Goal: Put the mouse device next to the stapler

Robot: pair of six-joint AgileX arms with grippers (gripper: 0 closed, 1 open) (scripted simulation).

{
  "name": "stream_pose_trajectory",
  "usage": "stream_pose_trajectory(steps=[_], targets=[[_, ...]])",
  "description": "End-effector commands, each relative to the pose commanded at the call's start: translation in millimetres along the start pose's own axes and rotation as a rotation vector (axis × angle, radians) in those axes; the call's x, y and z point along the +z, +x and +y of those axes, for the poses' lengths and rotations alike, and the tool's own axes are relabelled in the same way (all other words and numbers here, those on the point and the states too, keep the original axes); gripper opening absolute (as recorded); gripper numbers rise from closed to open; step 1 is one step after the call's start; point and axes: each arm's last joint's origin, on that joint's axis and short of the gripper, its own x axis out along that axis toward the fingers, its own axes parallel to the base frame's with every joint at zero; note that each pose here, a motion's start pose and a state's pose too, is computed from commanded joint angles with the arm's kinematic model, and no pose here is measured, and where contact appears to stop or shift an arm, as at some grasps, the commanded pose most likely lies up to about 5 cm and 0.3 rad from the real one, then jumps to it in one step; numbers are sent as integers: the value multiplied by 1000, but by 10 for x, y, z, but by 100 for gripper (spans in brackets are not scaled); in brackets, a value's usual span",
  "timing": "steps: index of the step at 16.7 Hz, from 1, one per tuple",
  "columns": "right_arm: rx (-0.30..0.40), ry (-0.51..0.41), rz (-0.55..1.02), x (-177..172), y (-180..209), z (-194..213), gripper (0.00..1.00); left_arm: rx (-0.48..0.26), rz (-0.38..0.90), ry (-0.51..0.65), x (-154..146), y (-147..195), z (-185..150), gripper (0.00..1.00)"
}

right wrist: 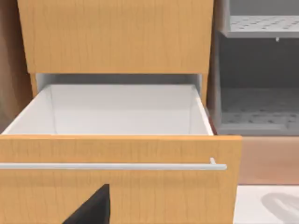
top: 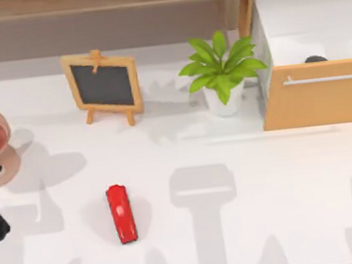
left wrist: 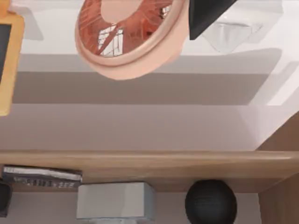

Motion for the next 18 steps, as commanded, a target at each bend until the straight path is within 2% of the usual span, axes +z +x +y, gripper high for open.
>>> stream_pose_trajectory(steps=[5,10,14,18], targets=[[-33,12,65,48,10,-21,100,0,0,0,0,0,0,100],[-58,55,369,336,139,-26,100,0,0,0,0,0,0,100],[6,48,601,806,583,58,100,0,0,0,0,0,0,100],[81,-13,711,1336,1276,230,100,0,0,0,0,0,0,100]])
